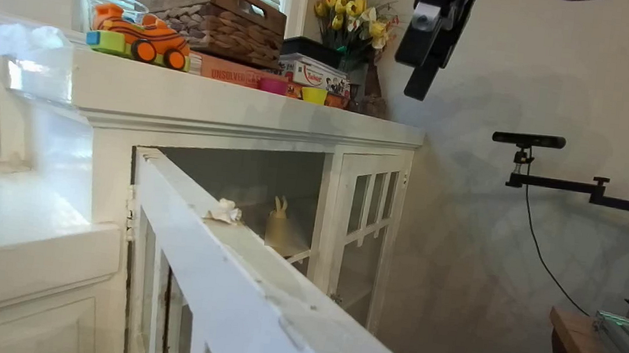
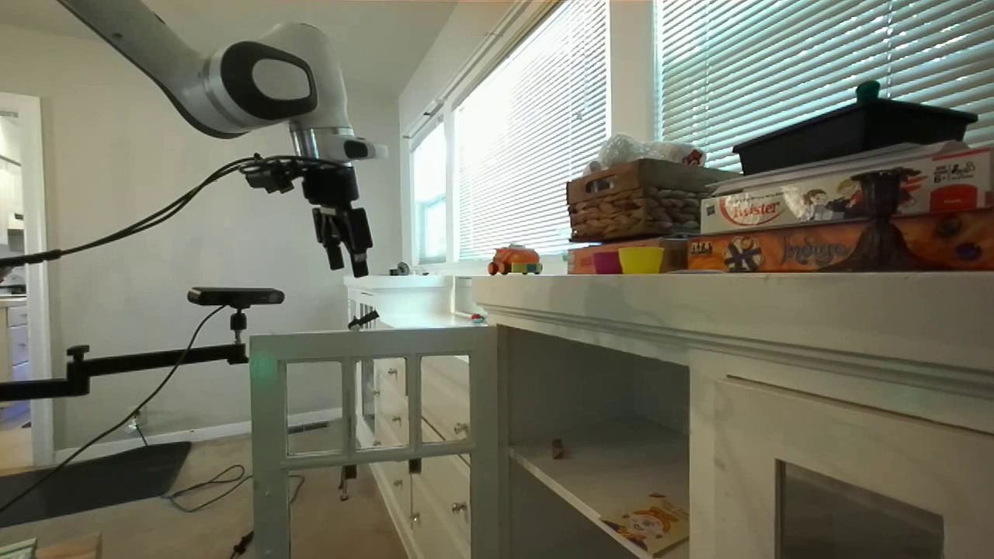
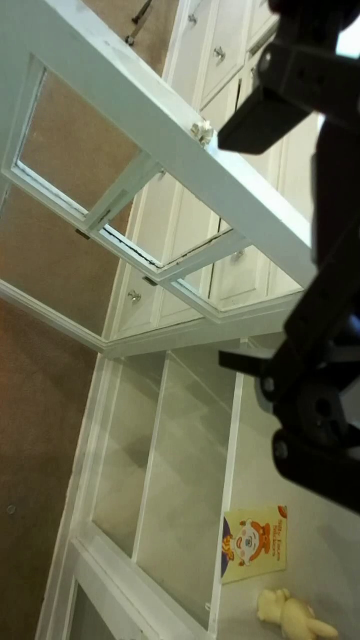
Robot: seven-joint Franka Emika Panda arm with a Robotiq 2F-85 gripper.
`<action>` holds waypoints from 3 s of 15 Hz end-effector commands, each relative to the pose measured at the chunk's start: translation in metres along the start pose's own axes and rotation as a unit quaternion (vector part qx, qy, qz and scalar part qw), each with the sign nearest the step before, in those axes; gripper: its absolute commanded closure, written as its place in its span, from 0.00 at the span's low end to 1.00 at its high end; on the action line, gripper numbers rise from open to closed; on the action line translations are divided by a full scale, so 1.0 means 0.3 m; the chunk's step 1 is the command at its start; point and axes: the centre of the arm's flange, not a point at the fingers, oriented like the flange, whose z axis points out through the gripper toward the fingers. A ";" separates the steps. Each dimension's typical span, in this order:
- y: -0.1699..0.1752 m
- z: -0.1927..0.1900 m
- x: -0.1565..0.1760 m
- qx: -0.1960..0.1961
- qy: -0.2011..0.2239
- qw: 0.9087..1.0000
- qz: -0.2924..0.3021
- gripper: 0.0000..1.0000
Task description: Pick up the yellow bowl put it in pink bowl, pick the green object put in the stacked cups
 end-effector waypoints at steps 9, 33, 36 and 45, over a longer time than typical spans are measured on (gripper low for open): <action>0.573 -0.118 0.401 -0.136 0.109 0.966 0.189 0.00; 0.857 -0.283 0.712 -0.162 0.165 0.947 0.225 0.00; 0.932 -0.250 0.752 -0.147 0.152 0.950 0.228 0.00; 1.015 -0.172 0.864 -0.114 0.115 0.965 0.205 0.00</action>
